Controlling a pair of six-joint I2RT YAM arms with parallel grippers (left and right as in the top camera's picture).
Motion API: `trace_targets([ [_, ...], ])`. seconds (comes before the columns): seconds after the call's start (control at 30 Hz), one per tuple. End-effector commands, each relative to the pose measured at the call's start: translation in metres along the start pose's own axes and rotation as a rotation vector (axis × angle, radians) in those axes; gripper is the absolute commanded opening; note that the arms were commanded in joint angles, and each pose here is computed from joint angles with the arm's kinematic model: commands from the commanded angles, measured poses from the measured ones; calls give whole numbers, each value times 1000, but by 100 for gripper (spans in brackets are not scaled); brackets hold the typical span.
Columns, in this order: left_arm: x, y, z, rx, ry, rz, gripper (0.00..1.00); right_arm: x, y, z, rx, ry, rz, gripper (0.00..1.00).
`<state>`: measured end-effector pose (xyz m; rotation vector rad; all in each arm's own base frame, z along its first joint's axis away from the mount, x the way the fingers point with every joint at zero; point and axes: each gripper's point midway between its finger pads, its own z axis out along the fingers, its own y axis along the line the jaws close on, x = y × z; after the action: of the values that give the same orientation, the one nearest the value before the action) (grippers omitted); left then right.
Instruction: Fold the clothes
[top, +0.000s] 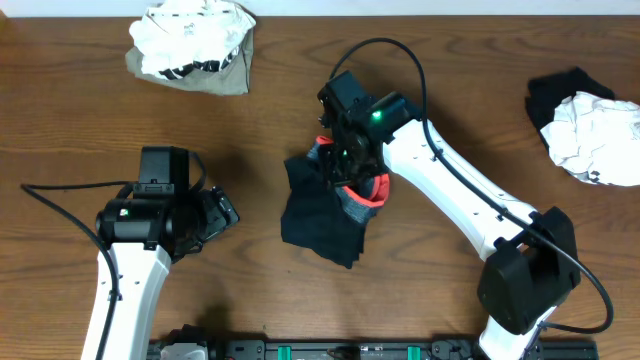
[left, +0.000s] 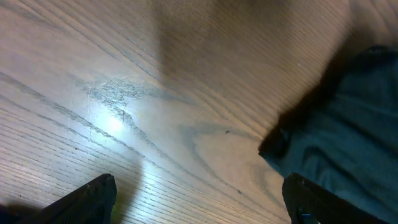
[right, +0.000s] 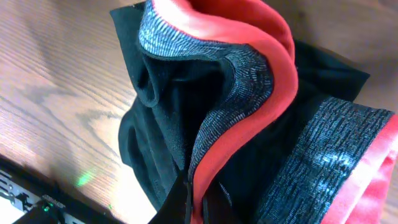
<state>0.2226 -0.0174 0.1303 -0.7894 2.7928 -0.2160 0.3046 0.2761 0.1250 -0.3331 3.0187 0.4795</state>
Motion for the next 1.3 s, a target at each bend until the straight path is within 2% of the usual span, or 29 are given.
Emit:
trace_targets([
  [0.0,1,3,3,-12,7,13,87,3,5,-9,-4,-9,21,1],
  [0.23,2,4,3,-13,7,14,87,33,-12,-8,81,100,44,1],
  [0.47,2,3,3,-12,7,13,87,63,-46,-15,280,192,51,2],
  [0.63,2,4,3,-13,8,13,87,71,-68,-21,403,207,81,18],
  [0.77,2,4,3,-13,8,13,87,81,-76,-26,444,242,89,26],
  [0.87,2,4,3,-13,8,13,87,87,-78,-30,459,269,93,24],
  [0.93,2,4,3,-13,8,13,87,85,-78,-29,458,258,95,12],
  [1.03,2,4,3,-13,8,13,87,72,-73,-23,431,203,95,1],
  [1.13,2,4,3,-13,8,13,87,52,-62,-14,373,120,95,2],
  [1.17,2,4,3,-13,8,13,87,47,-59,-13,355,105,94,4],
  [1.2,2,4,3,-13,8,13,87,42,-54,-10,330,86,93,12],
  [1.27,2,4,3,-13,8,14,87,33,-48,-7,298,49,88,34],
])
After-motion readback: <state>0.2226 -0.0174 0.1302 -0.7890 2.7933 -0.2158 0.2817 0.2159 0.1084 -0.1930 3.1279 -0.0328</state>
